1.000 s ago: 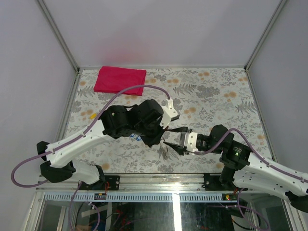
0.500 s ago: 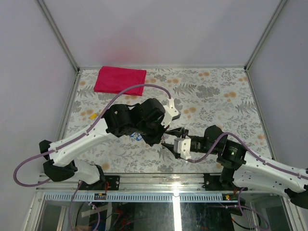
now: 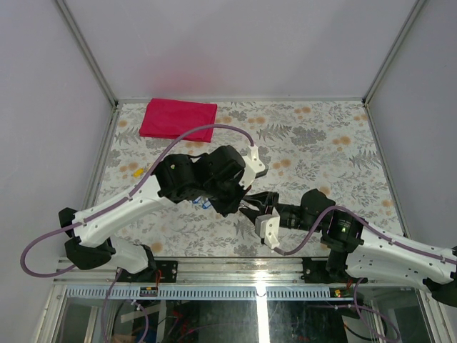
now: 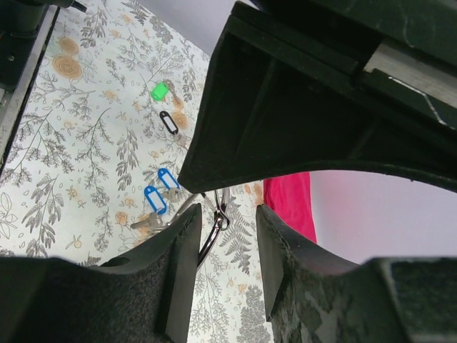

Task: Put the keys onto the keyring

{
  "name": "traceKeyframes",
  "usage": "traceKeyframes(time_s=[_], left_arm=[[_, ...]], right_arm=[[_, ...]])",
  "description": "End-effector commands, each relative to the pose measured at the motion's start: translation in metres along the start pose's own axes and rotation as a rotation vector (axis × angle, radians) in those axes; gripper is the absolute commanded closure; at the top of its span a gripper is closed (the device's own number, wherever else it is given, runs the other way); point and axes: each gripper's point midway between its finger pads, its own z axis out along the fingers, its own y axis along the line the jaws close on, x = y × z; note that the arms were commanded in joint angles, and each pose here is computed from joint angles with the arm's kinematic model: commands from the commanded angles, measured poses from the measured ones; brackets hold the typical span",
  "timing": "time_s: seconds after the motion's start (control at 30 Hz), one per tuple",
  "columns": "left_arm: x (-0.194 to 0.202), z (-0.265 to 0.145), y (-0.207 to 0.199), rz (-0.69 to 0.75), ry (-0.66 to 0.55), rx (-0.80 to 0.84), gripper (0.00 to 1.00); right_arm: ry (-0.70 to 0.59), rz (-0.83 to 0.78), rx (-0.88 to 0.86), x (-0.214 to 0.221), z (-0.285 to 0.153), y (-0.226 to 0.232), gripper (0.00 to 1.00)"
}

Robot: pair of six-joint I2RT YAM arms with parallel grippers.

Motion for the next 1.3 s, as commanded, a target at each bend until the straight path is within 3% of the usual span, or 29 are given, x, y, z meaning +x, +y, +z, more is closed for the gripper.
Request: traceKeyframes(time_s=[0.0,0.37,0.7,0.83,1.03,1.13,1.27], left_arm=[[-0.011,-0.009,-0.008,0.011,-0.036,0.038,1.00],[-0.014,-0.007,-0.010,0.013,-0.033,0.048,1.00],[-0.016,-0.009,-0.010,0.017,-0.044,0.049,1.00],[-0.020,-0.015,-0.011,0.024,-0.074,0.057,0.90],[-0.037,-0.035,-0.015,0.034,-0.222,0.069,0.75],[-0.049,-0.050,-0.011,0.022,-0.342,0.044,0.66],[-0.065,-0.072,-0.004,-0.010,-0.536,0.016,0.61]], right_arm=[[-0.012,-0.067,0.049,-0.005,0.000,-0.012,0.57],[-0.016,-0.086,0.053,-0.007,0.008,-0.011,0.60],[-0.007,-0.096,0.054,-0.005,0.007,-0.010,0.82],[-0.009,-0.072,0.062,-0.008,0.005,-0.012,0.97],[-0.006,0.065,0.124,-0.015,-0.004,-0.025,1.00],[-0.009,0.140,0.166,-0.017,-0.008,-0.031,1.00],[-0.008,0.241,0.220,-0.020,-0.015,-0.040,1.00]])
